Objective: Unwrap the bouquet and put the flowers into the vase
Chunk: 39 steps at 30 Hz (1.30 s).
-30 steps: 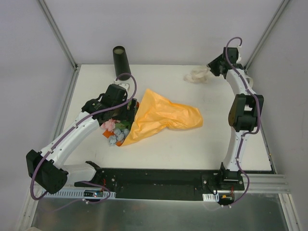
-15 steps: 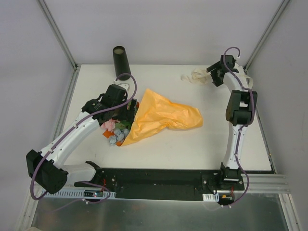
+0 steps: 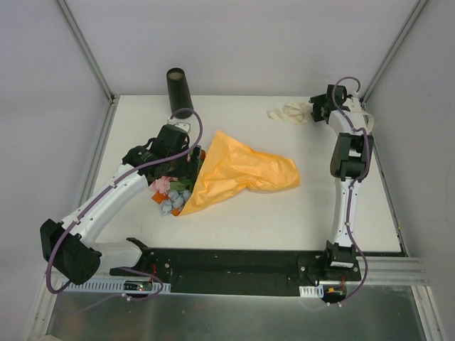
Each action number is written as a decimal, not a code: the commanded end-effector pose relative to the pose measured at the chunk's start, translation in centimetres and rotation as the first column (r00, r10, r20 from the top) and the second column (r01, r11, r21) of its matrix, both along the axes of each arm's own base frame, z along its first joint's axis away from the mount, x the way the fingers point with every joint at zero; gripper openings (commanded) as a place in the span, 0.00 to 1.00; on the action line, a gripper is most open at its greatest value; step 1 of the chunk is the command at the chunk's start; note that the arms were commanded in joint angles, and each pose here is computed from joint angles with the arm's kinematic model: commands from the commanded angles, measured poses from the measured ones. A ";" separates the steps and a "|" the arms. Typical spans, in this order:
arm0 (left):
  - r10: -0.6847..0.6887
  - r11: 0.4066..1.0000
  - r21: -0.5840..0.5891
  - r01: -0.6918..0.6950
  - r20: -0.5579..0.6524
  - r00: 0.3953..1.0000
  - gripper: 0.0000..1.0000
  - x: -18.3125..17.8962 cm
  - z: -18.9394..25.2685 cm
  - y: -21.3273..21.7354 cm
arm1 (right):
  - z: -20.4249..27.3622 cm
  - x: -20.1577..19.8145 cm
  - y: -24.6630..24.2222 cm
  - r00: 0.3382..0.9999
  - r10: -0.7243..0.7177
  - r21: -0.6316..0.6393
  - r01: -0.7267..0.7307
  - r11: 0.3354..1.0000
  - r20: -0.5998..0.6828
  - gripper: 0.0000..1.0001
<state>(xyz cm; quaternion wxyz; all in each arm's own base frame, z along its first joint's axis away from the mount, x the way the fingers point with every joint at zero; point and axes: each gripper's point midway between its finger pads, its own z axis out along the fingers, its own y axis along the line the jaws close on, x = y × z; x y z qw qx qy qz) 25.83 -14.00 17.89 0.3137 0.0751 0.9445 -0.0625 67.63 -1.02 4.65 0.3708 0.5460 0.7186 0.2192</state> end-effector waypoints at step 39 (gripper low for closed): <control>0.026 1.000 0.017 -0.026 0.029 0.999 0.89 0.4 0.1 0.7 | 22.3 2.6 2.4 0.803 0.102 0.046 -0.159 0.986 0.587 0.00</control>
